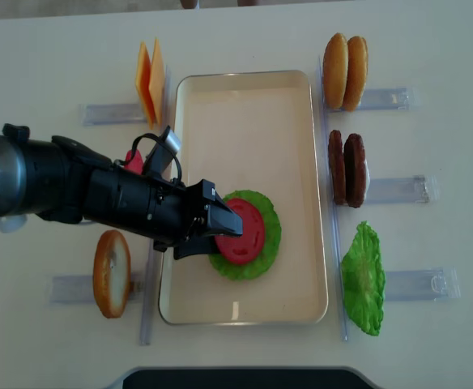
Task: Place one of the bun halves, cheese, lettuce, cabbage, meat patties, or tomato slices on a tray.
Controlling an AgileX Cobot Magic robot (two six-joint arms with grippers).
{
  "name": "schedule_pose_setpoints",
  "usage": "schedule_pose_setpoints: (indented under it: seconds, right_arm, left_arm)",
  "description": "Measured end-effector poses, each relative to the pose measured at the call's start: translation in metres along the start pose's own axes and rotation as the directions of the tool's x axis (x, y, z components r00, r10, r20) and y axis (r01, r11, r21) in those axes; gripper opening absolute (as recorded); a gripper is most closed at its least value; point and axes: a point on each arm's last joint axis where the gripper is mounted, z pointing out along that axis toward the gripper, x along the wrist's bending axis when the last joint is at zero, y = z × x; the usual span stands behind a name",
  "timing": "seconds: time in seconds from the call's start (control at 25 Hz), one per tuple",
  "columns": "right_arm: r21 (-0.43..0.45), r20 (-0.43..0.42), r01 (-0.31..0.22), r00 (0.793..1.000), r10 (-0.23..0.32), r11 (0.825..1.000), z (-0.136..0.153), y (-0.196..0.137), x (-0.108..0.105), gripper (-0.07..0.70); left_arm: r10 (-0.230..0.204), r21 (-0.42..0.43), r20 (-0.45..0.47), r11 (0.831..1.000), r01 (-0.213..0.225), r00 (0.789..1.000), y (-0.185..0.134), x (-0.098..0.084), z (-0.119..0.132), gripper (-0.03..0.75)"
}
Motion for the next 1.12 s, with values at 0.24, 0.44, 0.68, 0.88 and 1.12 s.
schedule_pose_setpoints:
  seconds: [0.24, 0.44, 0.68, 0.88, 1.12]
  right_arm:
    - [0.000, 0.000, 0.000, 1.000, 0.000, 1.000, 0.000, 0.000, 0.000, 0.534]
    - [0.000, 0.000, 0.000, 1.000, 0.000, 1.000, 0.000, 0.000, 0.000, 0.534]
    - [0.000, 0.000, 0.000, 1.000, 0.000, 1.000, 0.000, 0.000, 0.000, 0.534]
    - [0.000, 0.000, 0.000, 1.000, 0.000, 1.000, 0.000, 0.000, 0.000, 0.534]
    - [0.000, 0.000, 0.000, 1.000, 0.000, 1.000, 0.000, 0.000, 0.000, 0.534]
  left_arm:
    - [-0.006, 0.002, -0.002, 1.000, 0.006, 1.000, 0.000, 0.000, 0.000, 0.475]
    - [-0.001, -0.008, -0.018, 1.000, 0.001, 1.000, 0.000, -0.003, -0.005, 0.475]
    - [0.026, -0.018, -0.105, 0.999, -0.028, 0.994, -0.001, -0.015, -0.026, 0.475]
    - [0.029, -0.012, -0.206, 0.999, -0.033, 0.978, -0.004, -0.017, -0.039, 0.475]
    - [0.057, -0.071, -0.272, 0.994, -0.079, 0.961, -0.008, -0.029, -0.063, 0.475]
